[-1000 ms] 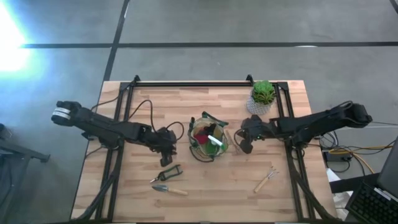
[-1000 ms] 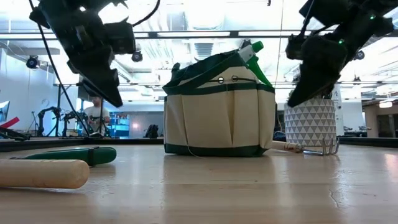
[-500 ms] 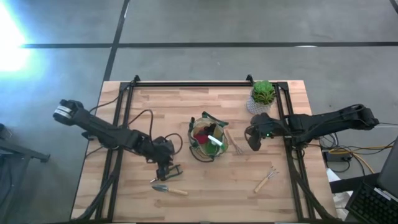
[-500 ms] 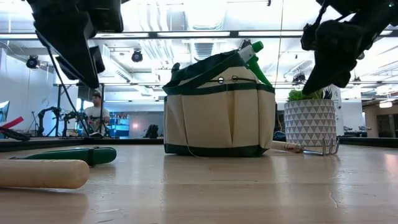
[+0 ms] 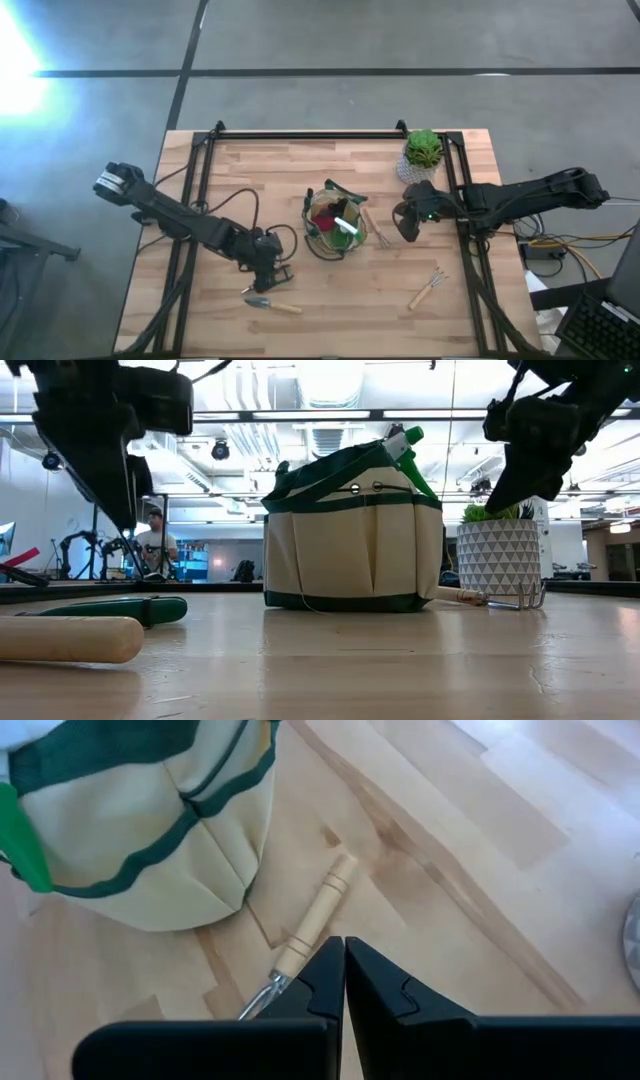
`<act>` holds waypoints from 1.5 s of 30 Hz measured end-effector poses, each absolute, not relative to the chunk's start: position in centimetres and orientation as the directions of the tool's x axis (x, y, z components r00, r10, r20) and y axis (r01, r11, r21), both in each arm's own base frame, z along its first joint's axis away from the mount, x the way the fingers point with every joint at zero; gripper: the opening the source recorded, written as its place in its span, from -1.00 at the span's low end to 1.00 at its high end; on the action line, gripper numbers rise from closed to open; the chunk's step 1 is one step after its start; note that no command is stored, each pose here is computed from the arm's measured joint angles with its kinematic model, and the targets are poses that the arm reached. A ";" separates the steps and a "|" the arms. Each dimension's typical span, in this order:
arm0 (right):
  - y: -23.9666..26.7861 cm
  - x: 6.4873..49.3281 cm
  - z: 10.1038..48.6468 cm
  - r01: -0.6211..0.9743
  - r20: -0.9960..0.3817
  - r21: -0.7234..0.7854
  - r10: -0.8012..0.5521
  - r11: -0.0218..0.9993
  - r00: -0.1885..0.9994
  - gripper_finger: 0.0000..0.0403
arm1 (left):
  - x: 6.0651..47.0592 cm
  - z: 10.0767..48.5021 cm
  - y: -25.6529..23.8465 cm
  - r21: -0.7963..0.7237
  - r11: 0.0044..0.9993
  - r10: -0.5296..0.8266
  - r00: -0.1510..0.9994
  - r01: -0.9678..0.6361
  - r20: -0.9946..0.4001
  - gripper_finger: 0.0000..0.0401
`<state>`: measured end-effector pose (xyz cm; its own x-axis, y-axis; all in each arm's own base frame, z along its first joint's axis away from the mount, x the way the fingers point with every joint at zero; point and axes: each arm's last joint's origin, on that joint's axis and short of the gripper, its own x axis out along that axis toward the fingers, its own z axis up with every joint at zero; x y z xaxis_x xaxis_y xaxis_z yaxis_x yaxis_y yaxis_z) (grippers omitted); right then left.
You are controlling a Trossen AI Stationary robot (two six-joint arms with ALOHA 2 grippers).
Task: Pick & Place Garden tools in Gardening bag
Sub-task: Put the green fruit pruner into the light brown gardening bag
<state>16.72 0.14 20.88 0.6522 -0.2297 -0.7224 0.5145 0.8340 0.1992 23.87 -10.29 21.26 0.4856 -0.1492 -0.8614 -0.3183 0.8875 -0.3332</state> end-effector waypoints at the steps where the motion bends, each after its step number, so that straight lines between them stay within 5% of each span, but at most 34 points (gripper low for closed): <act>1: 0.1 16.7 20.9 0.515 -0.721 0.194 -0.235 0.835 0.651 -0.96 | 24.0 21.0 -10.3 -0.326 0.889 -0.144 0.479 -0.322 -0.866 -0.47; 15: 0.1 16.7 20.9 0.523 -0.716 0.183 -0.252 0.833 0.651 -0.96 | 25.3 16.9 -10.8 -0.203 0.911 -0.067 0.356 -0.359 -0.932 -0.47; 33: 0.1 16.8 20.9 0.522 -0.714 0.184 -0.252 0.833 0.653 -0.96 | 27.1 14.2 -10.8 -0.144 0.937 -0.026 0.350 -0.317 -0.936 -0.47; 40: 0.1 16.8 20.9 0.523 -0.714 0.184 -0.252 0.833 0.653 -0.96 | 27.0 14.2 -10.7 -0.118 0.958 -0.021 0.345 -0.263 -0.939 -0.85; 45: 0.1 16.8 20.9 0.523 -0.714 0.184 -0.252 0.833 0.653 -0.96 | 27.0 14.1 -10.7 -0.117 0.958 -0.021 0.343 -0.261 -0.939 -0.87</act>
<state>16.77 0.07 20.93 0.6529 -0.2523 -0.7141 0.5226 0.8326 0.1836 27.01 -10.68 14.12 0.3429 -0.0209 -0.9392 -0.2610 0.9583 -0.1166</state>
